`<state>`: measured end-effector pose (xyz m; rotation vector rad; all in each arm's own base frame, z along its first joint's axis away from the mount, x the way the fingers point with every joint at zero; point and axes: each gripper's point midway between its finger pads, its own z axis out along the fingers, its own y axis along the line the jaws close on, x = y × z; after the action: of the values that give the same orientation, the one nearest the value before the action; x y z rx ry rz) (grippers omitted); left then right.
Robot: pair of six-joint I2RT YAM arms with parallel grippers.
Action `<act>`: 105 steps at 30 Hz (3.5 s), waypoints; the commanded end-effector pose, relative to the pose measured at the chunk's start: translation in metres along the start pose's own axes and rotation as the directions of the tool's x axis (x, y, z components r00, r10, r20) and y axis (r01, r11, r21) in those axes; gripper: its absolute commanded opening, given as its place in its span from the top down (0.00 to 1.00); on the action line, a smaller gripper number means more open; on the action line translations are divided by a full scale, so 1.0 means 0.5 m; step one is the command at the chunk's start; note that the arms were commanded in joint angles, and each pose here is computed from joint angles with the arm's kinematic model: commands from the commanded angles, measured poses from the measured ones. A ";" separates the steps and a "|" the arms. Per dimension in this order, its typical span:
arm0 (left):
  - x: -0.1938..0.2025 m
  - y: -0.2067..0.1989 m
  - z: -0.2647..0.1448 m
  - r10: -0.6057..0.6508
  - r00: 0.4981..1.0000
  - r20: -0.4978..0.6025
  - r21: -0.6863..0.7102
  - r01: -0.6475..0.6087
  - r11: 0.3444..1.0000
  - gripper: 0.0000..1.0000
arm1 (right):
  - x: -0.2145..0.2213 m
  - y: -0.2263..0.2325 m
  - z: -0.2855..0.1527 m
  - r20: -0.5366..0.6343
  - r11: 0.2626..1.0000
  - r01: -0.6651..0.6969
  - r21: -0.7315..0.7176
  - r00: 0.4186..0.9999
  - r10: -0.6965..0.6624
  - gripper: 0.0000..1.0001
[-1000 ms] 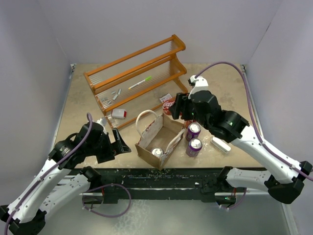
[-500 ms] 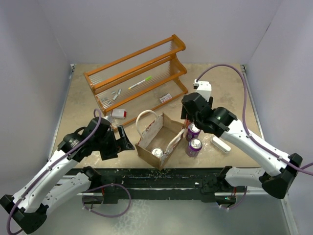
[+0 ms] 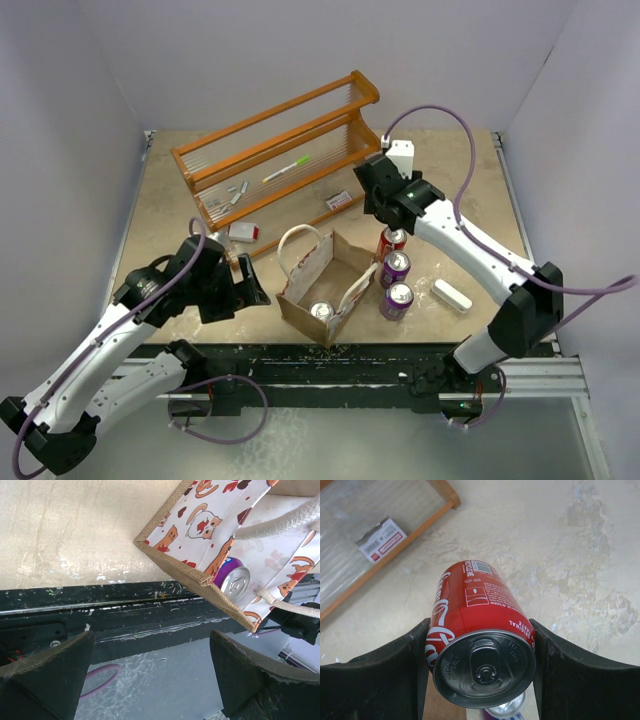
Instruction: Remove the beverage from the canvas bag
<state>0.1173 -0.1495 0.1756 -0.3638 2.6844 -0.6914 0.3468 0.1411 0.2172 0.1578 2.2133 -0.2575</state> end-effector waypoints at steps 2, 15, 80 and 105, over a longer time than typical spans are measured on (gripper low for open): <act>-0.019 0.004 -0.020 0.059 0.997 0.039 -0.033 -0.058 0.998 0.01 | -0.099 0.012 0.021 0.106 0.997 -0.082 0.012 0.991 0.080 1.00; -0.049 -0.005 0.000 0.149 0.989 0.020 -0.098 -0.146 0.984 0.01 | 0.009 0.031 0.161 -0.191 0.997 -0.027 0.077 0.981 0.042 1.00; -0.066 -0.031 0.013 0.126 0.989 0.074 -0.033 -0.124 0.992 0.01 | -0.009 -0.031 -0.060 -0.104 0.923 -0.040 -0.383 0.995 0.000 0.00; -0.053 -0.060 0.047 0.004 0.997 0.074 0.086 -0.010 0.996 0.01 | 0.091 0.288 -0.345 -0.424 0.586 -0.285 -0.759 0.899 -0.112 0.00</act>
<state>0.1531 -0.1699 0.1651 -0.3567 2.6195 -0.7089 0.2270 0.3097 0.2742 -0.2327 2.4508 0.9710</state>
